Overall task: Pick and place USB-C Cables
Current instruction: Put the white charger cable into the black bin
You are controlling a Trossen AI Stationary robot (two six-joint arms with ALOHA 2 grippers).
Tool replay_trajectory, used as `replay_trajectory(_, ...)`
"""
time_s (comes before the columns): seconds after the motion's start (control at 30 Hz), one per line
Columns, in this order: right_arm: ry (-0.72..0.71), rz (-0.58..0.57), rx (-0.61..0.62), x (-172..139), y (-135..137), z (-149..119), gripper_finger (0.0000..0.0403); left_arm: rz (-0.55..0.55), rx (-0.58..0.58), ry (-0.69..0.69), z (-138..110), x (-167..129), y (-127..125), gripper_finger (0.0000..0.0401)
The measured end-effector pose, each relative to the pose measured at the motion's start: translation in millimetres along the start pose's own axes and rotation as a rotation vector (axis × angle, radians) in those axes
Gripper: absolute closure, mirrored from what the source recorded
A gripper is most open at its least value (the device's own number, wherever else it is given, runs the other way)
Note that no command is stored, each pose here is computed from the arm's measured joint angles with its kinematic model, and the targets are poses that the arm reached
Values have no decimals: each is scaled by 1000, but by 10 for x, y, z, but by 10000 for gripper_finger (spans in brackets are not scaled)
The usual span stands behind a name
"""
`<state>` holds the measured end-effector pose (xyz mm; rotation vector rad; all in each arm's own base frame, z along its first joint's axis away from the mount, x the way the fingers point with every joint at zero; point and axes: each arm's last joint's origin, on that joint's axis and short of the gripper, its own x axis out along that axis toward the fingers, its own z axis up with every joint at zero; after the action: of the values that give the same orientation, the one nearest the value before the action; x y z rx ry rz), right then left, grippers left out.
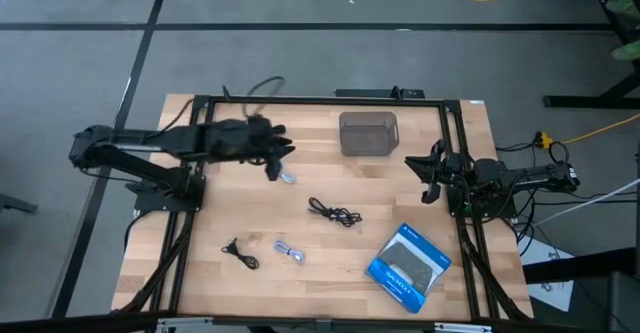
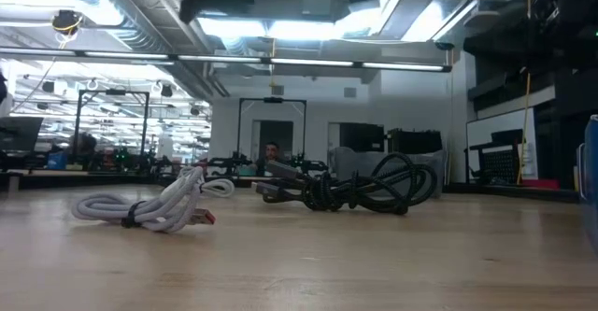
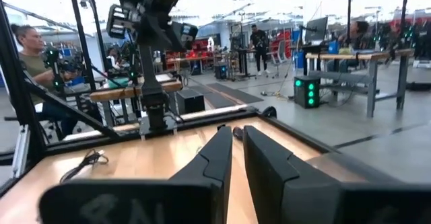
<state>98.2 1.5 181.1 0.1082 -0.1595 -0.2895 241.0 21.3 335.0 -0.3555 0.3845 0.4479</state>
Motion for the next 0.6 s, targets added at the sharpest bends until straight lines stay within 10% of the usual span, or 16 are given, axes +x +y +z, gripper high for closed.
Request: replay_trajectory(0.6,121,-14,57,-7,-11,-127,358,348,-83,584,-461,979,399,302)
